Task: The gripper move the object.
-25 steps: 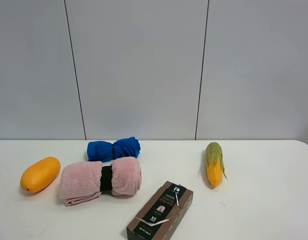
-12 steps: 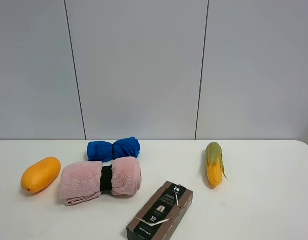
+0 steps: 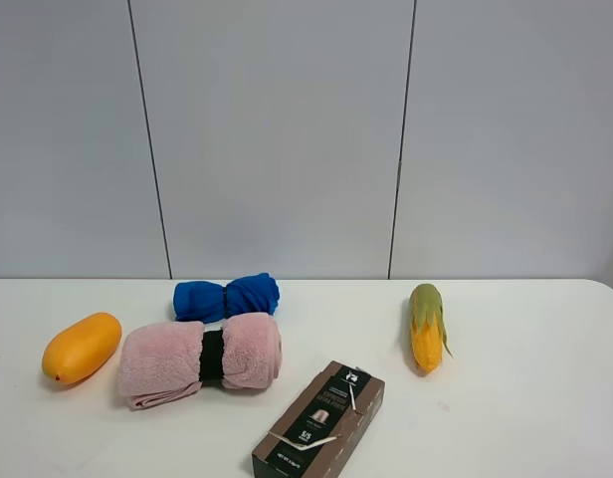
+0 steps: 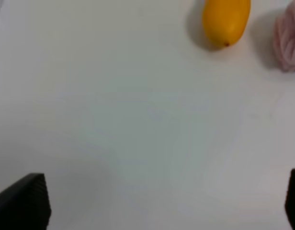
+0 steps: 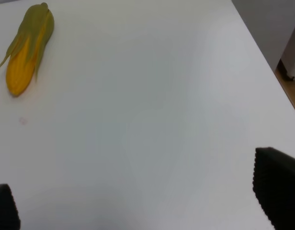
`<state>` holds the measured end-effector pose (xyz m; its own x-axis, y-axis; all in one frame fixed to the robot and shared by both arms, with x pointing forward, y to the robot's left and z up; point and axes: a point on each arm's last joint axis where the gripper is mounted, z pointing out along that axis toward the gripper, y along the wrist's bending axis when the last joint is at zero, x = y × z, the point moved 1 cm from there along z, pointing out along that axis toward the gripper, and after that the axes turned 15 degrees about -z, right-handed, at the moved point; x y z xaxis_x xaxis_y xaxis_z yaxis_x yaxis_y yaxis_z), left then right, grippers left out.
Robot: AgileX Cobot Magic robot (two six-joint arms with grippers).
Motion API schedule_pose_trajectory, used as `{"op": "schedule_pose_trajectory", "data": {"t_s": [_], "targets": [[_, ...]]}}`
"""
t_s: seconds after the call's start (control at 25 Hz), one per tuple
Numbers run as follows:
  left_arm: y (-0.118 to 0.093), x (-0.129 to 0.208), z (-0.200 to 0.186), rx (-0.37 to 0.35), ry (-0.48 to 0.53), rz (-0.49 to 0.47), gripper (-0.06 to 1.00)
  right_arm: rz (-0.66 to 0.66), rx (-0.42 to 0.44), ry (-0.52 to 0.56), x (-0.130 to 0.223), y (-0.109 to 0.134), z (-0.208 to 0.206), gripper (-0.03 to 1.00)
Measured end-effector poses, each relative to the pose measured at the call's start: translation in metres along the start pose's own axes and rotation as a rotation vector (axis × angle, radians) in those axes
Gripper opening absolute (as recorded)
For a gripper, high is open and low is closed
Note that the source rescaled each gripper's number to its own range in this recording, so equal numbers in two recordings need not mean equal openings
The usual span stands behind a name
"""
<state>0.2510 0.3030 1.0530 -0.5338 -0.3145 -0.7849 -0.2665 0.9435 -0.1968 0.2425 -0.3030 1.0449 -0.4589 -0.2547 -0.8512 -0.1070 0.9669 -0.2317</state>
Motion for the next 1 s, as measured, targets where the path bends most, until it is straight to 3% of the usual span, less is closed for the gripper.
{"op": "schedule_pose_trajectory", "data": {"t_s": [0.72, 1.0], "targets": [[0.0019, 0.0076, -0.0046, 0.039, -0.157, 0.000, 0.99, 0.000, 0.000, 0.000, 0.0000, 0.0000, 0.0000, 1.00], [0.0021, 0.0084, -0.0052, 0.041, -0.163, -0.002, 0.99, 0.000, 0.000, 0.000, 0.0000, 0.0000, 0.0000, 1.00]]}}
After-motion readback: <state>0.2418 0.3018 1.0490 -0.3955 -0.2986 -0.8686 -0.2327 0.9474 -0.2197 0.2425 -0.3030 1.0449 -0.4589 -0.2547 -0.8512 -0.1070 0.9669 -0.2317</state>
